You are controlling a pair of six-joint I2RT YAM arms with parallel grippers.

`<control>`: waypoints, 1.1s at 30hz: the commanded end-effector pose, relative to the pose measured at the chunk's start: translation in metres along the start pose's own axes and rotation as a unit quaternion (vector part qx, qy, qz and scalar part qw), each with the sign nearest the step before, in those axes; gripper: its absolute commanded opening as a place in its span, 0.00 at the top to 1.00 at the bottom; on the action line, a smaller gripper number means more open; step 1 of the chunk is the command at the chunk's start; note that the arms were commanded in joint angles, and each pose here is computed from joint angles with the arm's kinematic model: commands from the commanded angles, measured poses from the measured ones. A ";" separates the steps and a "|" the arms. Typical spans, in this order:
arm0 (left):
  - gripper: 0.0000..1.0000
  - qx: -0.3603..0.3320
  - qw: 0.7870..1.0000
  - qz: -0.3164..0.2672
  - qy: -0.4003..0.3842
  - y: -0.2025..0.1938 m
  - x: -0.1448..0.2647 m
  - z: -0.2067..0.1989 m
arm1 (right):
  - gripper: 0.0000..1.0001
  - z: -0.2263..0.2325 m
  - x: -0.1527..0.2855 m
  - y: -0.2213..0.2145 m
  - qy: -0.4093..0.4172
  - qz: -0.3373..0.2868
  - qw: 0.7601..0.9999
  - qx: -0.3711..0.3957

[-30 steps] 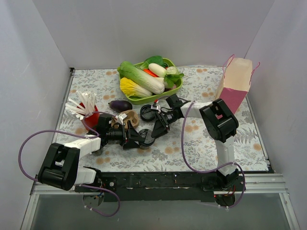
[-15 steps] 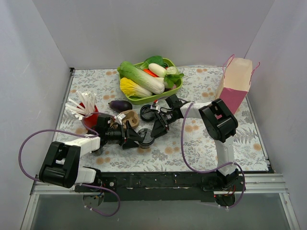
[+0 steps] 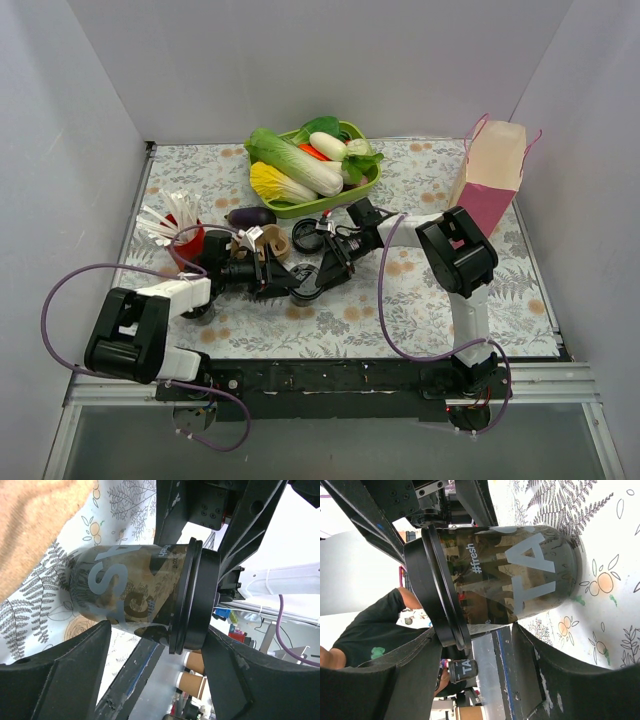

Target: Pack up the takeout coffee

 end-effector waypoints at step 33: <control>0.37 0.002 0.999 0.013 -0.030 0.027 -0.012 -0.001 | 0.37 -0.003 -0.001 0.017 -0.047 -0.016 0.999 -0.004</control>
Point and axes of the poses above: each gripper's point midway between its finger pads, its own x axis back along the fingers, its own z axis along the line the jaws close on, y = z × x, the point moved 9 cm from there along x, back along the fingers
